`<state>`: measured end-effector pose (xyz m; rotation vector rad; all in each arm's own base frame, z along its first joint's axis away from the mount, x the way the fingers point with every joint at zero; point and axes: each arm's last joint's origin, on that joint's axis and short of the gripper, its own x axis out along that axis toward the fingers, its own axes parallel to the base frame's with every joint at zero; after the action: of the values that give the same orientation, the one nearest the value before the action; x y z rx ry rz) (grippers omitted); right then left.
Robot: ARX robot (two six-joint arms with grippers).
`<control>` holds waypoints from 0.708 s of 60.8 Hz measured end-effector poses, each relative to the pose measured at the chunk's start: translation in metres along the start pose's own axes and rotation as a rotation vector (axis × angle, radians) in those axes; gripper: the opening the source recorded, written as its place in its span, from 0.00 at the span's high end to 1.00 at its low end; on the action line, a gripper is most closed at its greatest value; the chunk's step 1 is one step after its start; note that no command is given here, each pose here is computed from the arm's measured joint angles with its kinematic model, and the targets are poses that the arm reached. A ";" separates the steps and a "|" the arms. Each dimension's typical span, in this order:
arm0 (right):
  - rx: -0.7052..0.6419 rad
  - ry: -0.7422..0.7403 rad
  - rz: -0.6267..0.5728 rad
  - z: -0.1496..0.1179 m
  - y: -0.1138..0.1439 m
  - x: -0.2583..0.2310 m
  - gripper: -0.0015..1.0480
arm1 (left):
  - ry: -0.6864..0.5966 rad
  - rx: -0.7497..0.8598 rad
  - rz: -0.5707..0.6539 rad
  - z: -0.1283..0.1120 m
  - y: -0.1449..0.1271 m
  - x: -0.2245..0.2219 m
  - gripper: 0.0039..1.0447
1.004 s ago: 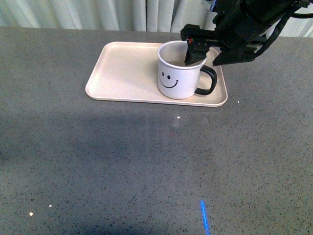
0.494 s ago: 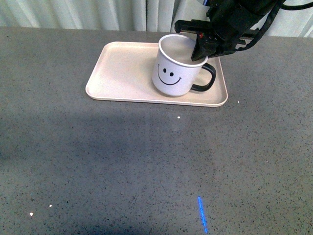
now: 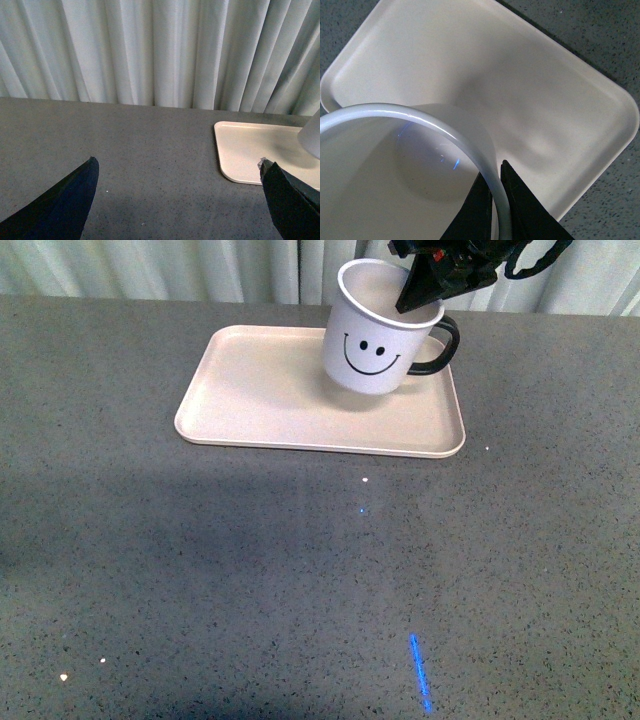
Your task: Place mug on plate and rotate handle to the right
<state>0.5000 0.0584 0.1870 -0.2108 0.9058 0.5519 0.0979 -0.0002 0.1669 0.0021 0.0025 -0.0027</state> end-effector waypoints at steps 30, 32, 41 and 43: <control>-0.135 0.088 0.024 -0.002 0.003 0.031 0.98 | 0.000 0.000 0.000 0.000 0.000 0.000 0.09; -0.138 0.090 0.022 -0.001 0.004 0.031 0.98 | 0.000 0.000 0.000 0.000 0.000 0.000 0.09; -0.152 0.108 0.028 -0.004 0.006 0.036 0.98 | 0.000 0.000 0.000 0.000 0.000 0.000 0.09; -0.154 0.110 0.030 -0.005 0.006 0.037 0.98 | 0.000 0.000 0.000 0.000 0.000 0.000 0.09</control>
<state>0.5119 0.0749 0.1549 -0.3707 0.9751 0.6436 0.0979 -0.0002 0.1669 0.0021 0.0025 -0.0027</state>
